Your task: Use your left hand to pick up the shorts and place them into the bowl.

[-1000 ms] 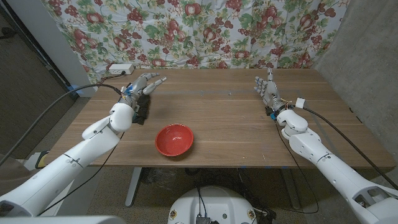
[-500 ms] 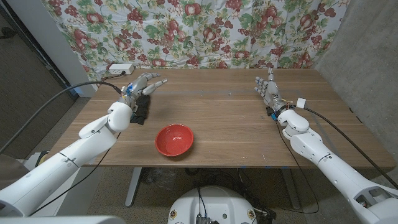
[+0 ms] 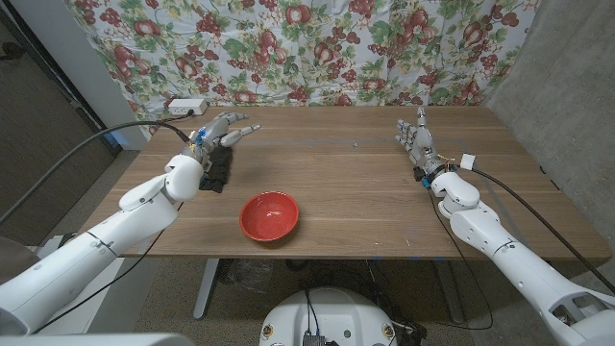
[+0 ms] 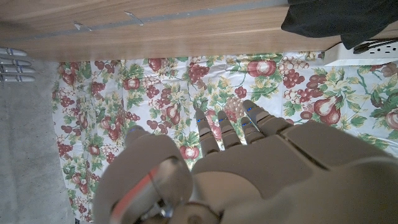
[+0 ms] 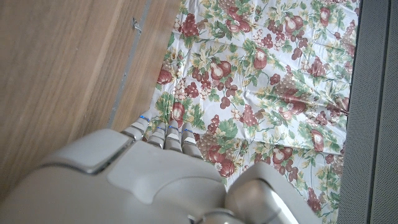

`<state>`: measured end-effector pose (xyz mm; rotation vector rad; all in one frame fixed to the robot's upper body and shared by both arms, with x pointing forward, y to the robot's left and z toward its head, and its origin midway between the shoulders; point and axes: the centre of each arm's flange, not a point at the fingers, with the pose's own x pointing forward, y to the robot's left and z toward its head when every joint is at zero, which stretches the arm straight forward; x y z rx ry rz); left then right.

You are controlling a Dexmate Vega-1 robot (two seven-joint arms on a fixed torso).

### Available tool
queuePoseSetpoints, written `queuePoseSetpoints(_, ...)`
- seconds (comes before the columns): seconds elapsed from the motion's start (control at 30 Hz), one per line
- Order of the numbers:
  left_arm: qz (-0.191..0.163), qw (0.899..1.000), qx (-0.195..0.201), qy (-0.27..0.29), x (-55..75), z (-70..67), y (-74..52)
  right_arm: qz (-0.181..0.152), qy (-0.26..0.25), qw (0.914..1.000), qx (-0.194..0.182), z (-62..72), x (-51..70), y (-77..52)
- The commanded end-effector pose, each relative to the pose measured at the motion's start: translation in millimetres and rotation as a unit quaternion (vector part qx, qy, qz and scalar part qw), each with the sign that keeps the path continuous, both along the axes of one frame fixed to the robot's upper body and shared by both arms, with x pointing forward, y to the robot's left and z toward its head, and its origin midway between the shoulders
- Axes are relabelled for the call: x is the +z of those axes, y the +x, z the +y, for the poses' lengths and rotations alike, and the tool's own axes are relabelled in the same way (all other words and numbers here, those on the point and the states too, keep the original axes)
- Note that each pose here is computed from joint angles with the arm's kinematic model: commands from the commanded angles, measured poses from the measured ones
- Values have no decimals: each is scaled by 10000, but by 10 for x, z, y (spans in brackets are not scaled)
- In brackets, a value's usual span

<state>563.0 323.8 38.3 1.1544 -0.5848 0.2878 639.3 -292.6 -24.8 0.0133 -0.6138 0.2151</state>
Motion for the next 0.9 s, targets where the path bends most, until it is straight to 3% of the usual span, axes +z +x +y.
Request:
queuePoseSetpoints(0.03,-132,9997,111,145,-18,14,89,-12,63,9999,-147,-45,-21,-35)
queuePoseSetpoints(0.27,-306,9992,245,-17,-116,87,161,38,44,9999,-111,-44,-34,-35)
queuePoseSetpoints(0.4,-229,9992,314,-5,-160,142,206,55,-11,9999,-104,-34,-36,-39)
queuePoseSetpoints(0.9,-274,9982,509,135,-214,247,230,78,-29,9999,-136,4,-58,-81)
